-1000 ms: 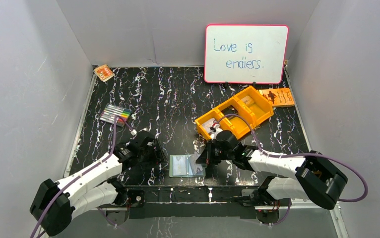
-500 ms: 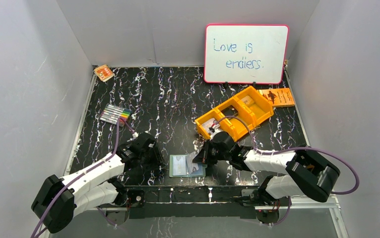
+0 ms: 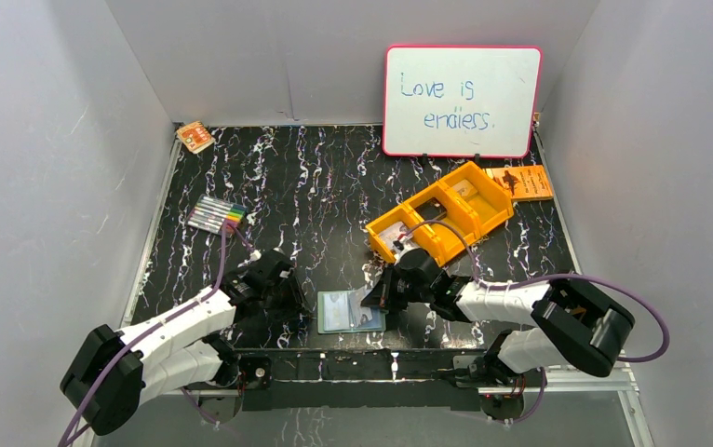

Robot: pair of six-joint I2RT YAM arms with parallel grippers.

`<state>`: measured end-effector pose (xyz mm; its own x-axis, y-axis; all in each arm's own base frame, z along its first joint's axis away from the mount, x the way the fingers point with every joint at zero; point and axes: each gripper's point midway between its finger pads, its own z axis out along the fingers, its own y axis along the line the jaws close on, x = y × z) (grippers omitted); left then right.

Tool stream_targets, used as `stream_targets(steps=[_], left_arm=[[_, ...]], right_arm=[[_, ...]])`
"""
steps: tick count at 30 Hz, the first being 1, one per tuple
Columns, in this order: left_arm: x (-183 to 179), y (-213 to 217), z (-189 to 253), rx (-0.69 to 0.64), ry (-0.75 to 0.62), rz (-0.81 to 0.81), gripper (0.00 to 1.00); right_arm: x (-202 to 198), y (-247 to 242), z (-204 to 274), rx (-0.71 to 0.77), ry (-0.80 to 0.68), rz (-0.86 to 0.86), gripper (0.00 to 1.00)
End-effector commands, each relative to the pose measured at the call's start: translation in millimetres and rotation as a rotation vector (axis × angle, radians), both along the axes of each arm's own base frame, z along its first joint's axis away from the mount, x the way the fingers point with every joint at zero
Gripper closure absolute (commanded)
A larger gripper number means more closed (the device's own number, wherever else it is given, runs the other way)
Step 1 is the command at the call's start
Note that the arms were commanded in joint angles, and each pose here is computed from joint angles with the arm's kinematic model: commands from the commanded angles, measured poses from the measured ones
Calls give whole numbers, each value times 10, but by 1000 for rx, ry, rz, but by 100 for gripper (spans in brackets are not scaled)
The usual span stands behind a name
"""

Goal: Put the credit cards into the card holder
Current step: Insert the credit card into the card holder.

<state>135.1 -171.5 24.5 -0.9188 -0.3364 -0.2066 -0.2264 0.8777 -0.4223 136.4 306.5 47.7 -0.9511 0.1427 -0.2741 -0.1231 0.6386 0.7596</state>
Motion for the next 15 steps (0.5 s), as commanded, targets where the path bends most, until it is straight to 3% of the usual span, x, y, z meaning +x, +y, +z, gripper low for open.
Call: stream_targets(steps=[1,15], left_arm=[[-49,7,-37,0,13,-12,63],[-67,-11,-69,-15,16,-19,65]], right_arm=[[32,12,93,32,-40,-20,100],[-47,26,192,14,-121,13,100]])
